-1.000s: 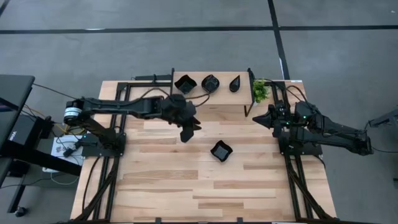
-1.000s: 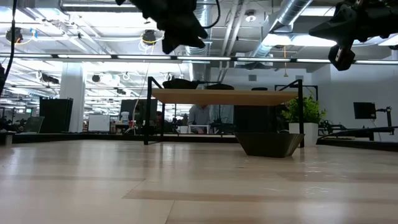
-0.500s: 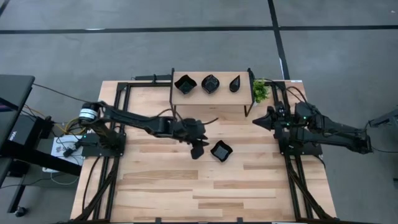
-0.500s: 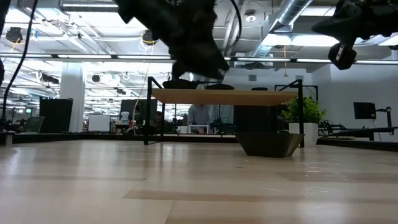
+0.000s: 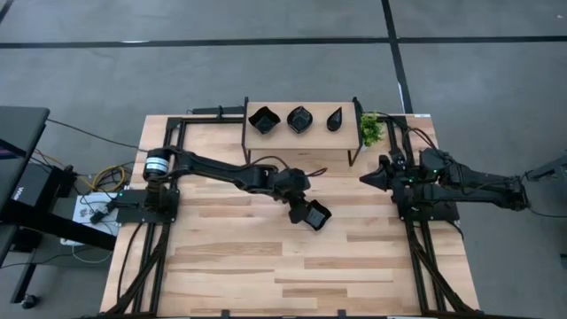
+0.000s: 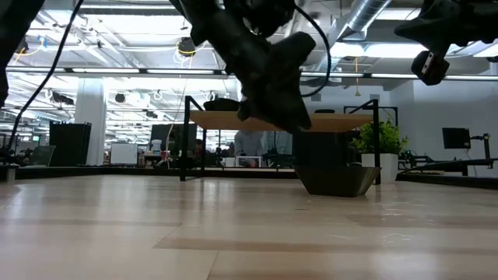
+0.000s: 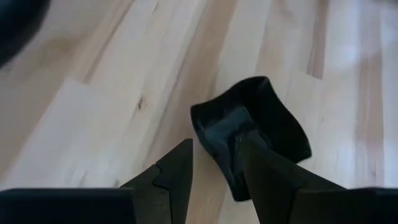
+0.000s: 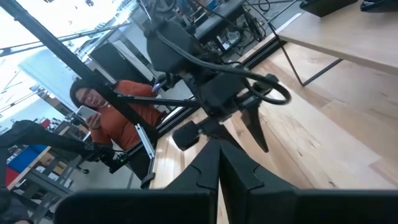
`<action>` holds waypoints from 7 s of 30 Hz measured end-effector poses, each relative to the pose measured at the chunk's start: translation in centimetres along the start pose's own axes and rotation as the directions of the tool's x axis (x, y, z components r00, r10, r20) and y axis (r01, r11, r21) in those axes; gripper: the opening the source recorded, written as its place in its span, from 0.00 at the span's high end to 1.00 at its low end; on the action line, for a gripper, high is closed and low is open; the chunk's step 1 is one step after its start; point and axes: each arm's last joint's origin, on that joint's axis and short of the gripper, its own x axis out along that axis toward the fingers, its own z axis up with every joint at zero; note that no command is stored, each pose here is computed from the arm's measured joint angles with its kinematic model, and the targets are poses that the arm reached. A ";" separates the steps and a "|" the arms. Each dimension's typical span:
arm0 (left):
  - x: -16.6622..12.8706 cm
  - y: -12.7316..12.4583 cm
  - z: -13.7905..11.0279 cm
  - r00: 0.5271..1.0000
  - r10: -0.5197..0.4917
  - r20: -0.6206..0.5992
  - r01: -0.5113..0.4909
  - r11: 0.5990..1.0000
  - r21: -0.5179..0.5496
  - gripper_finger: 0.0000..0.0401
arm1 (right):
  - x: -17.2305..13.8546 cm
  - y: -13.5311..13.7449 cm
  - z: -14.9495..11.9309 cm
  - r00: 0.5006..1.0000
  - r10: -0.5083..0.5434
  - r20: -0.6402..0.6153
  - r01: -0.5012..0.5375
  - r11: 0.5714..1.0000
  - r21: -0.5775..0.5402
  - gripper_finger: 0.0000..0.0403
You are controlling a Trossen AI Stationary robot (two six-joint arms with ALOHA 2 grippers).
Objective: Pick & Place Mini shaped plates
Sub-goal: Stack the black distorted square plate on top of the other black distorted square plates on the shelf, then return to Home Position
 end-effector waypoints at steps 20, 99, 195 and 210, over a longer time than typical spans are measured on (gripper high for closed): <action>3.2 0.0 -1.4 0.999 -0.007 -0.052 0.001 0.993 -0.115 0.66 | 0.0 0.0 0.0 1.000 -0.002 0.002 0.002 1.000 -0.029 1.00; -24.2 7.7 2.4 0.967 0.181 0.178 -0.113 0.934 -0.338 0.99 | 0.0 0.0 0.0 1.000 -0.006 -0.004 0.006 1.000 -0.027 1.00; -18.1 27.0 3.1 0.982 0.188 -0.036 -0.185 0.885 -0.427 0.92 | 0.0 0.0 0.0 1.000 -0.002 0.002 0.002 1.000 -0.018 1.00; -23.3 24.3 3.9 0.966 0.240 0.095 -0.185 0.901 -0.392 0.64 | 0.0 0.0 0.0 1.000 -0.002 0.003 0.002 1.000 -0.018 1.00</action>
